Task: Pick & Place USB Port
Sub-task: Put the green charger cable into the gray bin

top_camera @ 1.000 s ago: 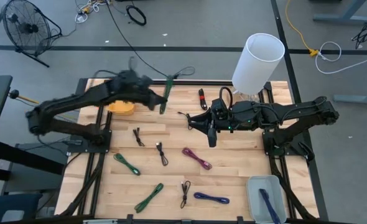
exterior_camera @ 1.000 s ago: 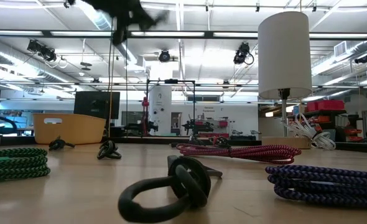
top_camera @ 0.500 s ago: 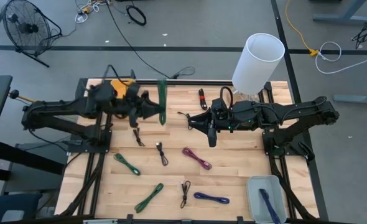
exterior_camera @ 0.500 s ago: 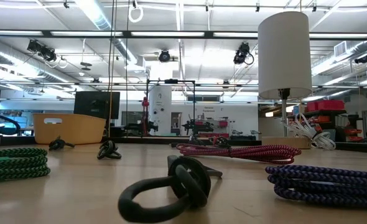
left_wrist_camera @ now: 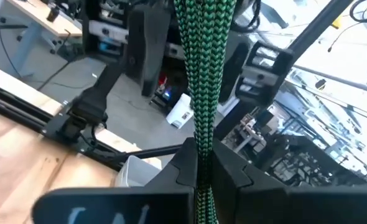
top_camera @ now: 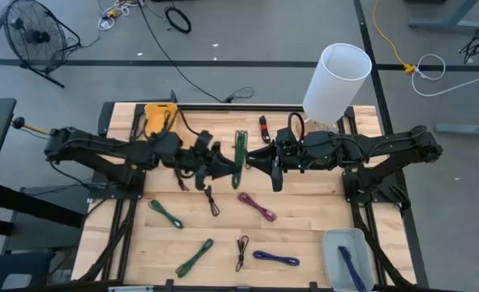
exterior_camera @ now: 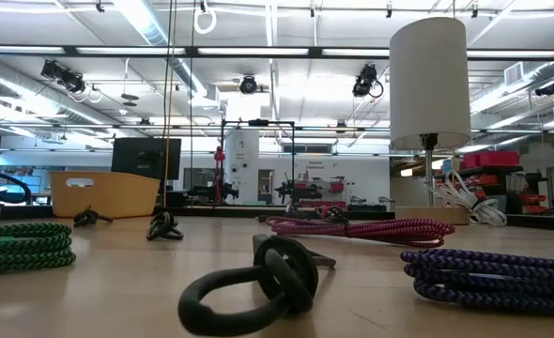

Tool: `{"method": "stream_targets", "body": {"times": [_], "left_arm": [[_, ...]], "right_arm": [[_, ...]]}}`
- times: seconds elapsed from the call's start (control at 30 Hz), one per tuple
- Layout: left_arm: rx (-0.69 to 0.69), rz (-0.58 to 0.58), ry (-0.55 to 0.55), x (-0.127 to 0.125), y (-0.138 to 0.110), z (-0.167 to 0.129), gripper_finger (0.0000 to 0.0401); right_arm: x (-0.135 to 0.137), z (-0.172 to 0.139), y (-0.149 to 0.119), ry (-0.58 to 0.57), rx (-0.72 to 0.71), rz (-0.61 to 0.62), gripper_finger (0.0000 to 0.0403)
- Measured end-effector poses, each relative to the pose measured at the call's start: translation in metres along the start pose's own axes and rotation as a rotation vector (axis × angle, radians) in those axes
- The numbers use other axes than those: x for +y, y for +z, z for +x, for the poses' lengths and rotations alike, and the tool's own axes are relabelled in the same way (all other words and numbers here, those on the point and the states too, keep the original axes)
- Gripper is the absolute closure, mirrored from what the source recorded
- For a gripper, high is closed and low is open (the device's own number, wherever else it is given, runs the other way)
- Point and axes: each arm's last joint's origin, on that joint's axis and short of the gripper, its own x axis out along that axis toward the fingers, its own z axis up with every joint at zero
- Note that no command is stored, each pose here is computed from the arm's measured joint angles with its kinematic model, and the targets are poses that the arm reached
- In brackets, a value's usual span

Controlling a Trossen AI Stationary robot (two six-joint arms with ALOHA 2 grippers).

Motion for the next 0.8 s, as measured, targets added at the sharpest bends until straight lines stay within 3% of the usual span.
{"method": "stream_targets", "body": {"times": [0.3, 0.8], "left_arm": [[0.006, -0.027, -0.013, 0.006, -0.011, 0.014, 0.038], [-0.039, 0.009, 0.033, 0.02, 0.005, 0.009, 0.038]], "right_arm": [[0.0, 0.0, -0.001, 0.002, 0.007, -0.005, 0.028], [0.0, 0.0, 0.001, -0.007, -0.011, -0.001, 0.028]]}}
